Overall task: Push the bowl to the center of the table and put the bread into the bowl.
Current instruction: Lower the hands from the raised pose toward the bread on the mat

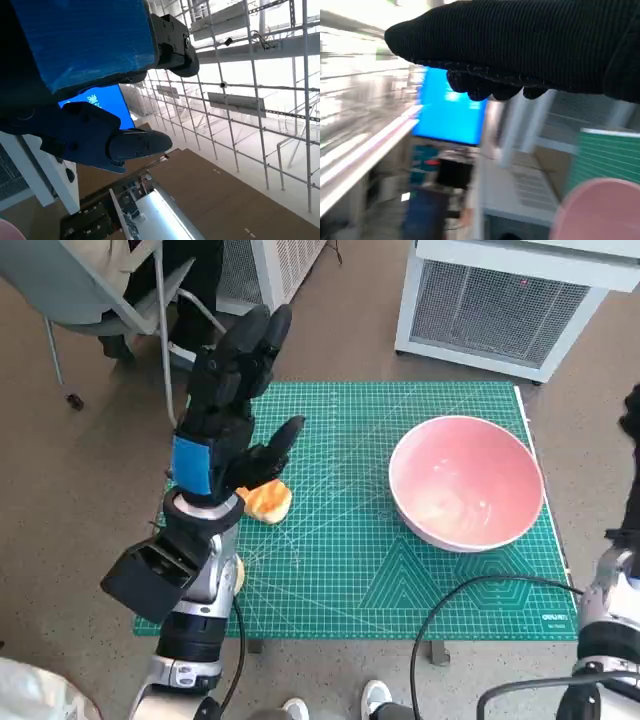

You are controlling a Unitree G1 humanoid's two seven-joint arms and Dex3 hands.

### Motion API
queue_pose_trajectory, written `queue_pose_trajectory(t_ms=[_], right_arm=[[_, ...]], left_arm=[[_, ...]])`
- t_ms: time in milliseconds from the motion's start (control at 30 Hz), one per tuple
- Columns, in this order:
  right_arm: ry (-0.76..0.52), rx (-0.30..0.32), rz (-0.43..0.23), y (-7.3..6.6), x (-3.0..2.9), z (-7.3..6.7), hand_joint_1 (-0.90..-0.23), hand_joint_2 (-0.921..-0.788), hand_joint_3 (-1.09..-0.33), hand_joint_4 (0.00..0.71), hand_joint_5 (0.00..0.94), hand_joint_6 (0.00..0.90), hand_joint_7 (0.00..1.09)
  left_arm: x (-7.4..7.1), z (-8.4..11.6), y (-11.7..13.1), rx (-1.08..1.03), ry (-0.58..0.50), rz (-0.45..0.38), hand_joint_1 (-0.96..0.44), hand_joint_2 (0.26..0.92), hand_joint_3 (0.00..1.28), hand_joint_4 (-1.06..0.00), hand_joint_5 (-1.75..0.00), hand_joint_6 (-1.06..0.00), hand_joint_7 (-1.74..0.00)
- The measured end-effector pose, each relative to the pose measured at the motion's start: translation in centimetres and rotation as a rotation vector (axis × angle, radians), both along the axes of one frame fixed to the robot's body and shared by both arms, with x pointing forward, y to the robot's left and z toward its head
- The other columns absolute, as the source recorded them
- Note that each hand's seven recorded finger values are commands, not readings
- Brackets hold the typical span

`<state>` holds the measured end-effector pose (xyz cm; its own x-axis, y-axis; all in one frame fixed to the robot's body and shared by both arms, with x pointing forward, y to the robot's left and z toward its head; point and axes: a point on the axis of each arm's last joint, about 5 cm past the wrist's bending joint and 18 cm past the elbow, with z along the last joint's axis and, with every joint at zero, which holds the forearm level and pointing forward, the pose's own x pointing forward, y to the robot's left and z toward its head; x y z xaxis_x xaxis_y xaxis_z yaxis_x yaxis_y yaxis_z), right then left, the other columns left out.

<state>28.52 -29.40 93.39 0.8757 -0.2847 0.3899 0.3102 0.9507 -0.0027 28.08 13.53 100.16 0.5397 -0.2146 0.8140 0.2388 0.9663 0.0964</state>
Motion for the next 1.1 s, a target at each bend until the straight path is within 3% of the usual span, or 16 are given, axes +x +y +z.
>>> queue_pose_trajectory(t_ms=[133,400,567,1100], right_arm=[[0.072,0.044,-0.003,0.5,0.21,-0.7,-0.476,-0.921,-0.852,0.18,0.008,0.172,0.16],[0.196,0.154,0.021,2.1,0.67,-2.3,-0.535,-0.921,-0.802,0.193,0.007,0.196,0.15],[0.27,0.22,0.044,3.2,0.88,-3.1,-0.503,-0.921,-0.815,0.179,0.001,0.184,0.13],[0.355,0.296,0.123,7.0,2.51,-3.2,-0.475,-0.921,-0.836,0.212,0.009,0.254,0.14]], left_arm=[[0.0,-0.1,0.2,0.002,0.004,0.007,-0.41,0.921,0.38,-0.33,0.0,-0.18,-0.48],[-0.2,0.1,0.8,0.007,-0.011,0.029,-0.42,0.921,0.37,-0.33,0.0,-0.19,-0.46],[-0.4,0.1,1.1,0.01,-0.016,0.045,-0.42,0.921,0.37,-0.33,0.0,-0.19,-0.45],[-1.0,-0.3,2.0,0.015,-0.009,0.086,-0.41,0.921,0.36,-0.34,0.0,-0.25,-0.32]])
